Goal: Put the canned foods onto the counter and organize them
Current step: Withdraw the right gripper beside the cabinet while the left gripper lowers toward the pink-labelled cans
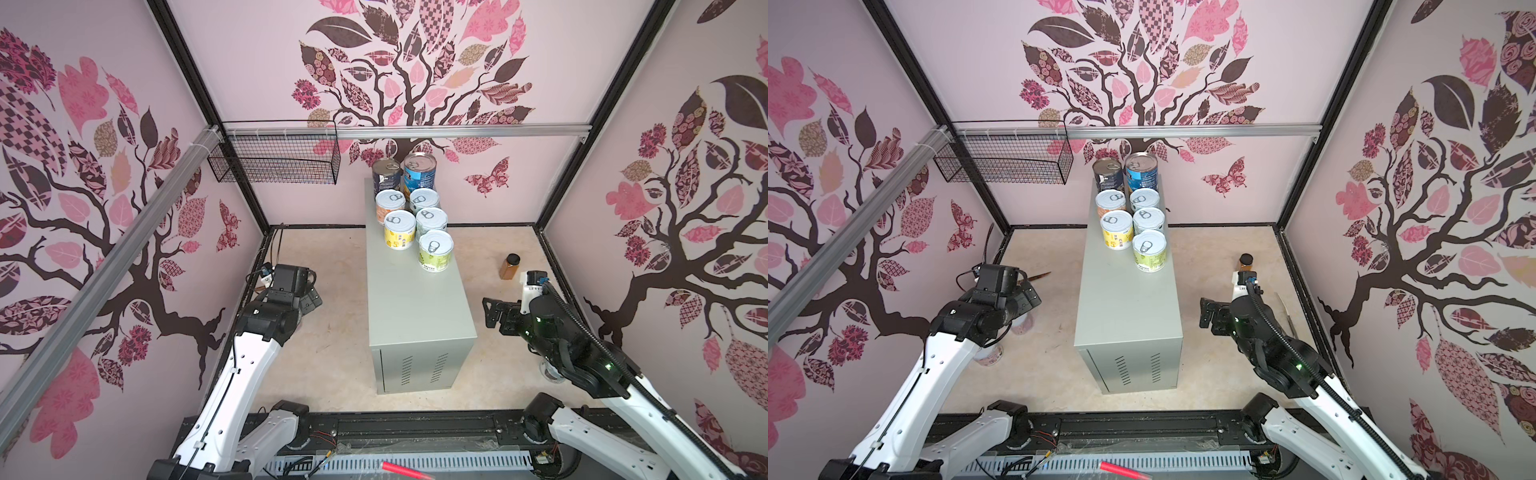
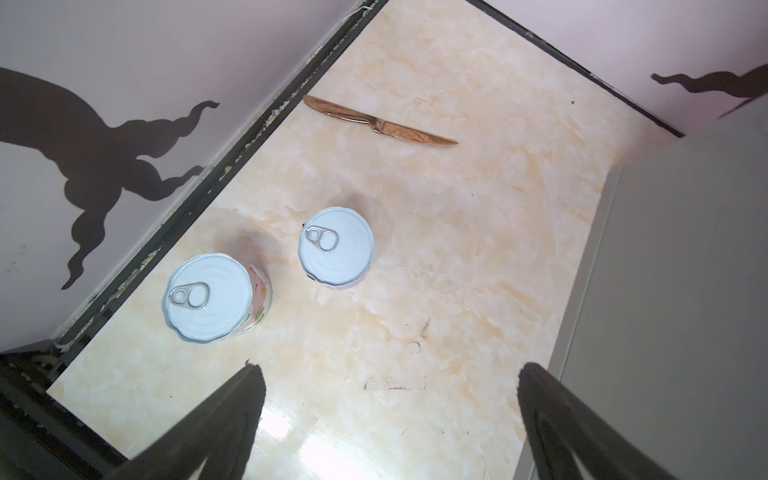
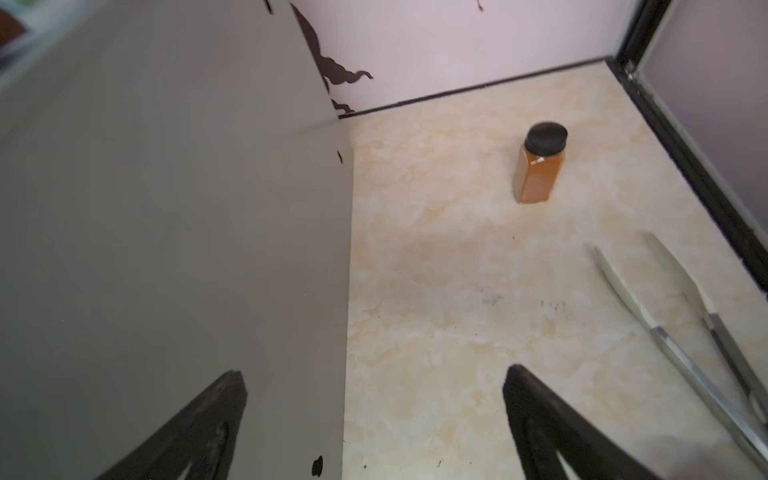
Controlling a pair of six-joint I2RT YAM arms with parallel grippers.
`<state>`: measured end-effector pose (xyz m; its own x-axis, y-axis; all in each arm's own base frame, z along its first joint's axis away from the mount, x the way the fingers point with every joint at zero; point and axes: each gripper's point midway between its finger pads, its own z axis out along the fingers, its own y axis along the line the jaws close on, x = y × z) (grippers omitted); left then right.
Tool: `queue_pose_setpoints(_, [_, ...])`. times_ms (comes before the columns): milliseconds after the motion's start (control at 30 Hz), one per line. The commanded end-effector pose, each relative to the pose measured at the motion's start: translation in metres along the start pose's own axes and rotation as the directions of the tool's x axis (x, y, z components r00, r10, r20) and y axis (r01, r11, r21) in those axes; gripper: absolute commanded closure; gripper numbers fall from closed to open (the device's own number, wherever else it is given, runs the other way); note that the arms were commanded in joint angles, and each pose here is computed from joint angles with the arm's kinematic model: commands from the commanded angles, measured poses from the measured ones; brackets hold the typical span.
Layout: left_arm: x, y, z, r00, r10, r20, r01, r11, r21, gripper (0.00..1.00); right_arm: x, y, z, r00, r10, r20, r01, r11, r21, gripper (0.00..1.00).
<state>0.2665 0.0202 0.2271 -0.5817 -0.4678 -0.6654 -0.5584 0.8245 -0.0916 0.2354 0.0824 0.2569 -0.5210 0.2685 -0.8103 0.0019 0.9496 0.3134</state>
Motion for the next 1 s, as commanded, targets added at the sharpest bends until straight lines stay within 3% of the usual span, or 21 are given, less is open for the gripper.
queue_pose_setpoints(0, [0.005,0.015,0.018,0.998,-0.057,-0.011,0.055,0.992,-0.111,0.02,0.010,-0.009,0.016,0.987,0.155,-0.031,-0.157,0.985,-0.064,0.00])
queue_pose_setpoints(200, [0.009,0.027,0.059,0.980,-0.155,-0.121,0.136,0.979,-0.151,0.02,0.060,-0.021,0.055,0.960,0.258,-0.108,-0.265,0.963,-0.055,0.00])
queue_pose_setpoints(300, [0.004,0.025,0.074,0.982,-0.115,-0.147,0.094,0.986,-0.140,0.02,0.076,-0.022,0.066,0.953,0.282,-0.115,-0.292,0.953,-0.080,0.00])
queue_pose_setpoints(400, [-0.002,0.027,0.087,0.978,-0.096,-0.188,0.064,0.984,-0.167,0.02,0.087,-0.020,0.074,0.948,0.290,-0.132,-0.304,0.947,-0.104,0.00])
queue_pose_setpoints(600, [-0.014,0.035,0.118,0.957,-0.156,-0.244,0.127,0.984,-0.128,0.02,0.100,-0.017,0.084,0.953,0.261,-0.154,-0.283,0.949,-0.138,0.00])
queue_pose_setpoints(967, [-0.022,0.048,0.172,0.942,-0.084,-0.325,0.019,0.980,-0.199,0.02,0.120,-0.007,0.092,0.945,0.249,-0.210,-0.290,0.937,-0.195,0.00])
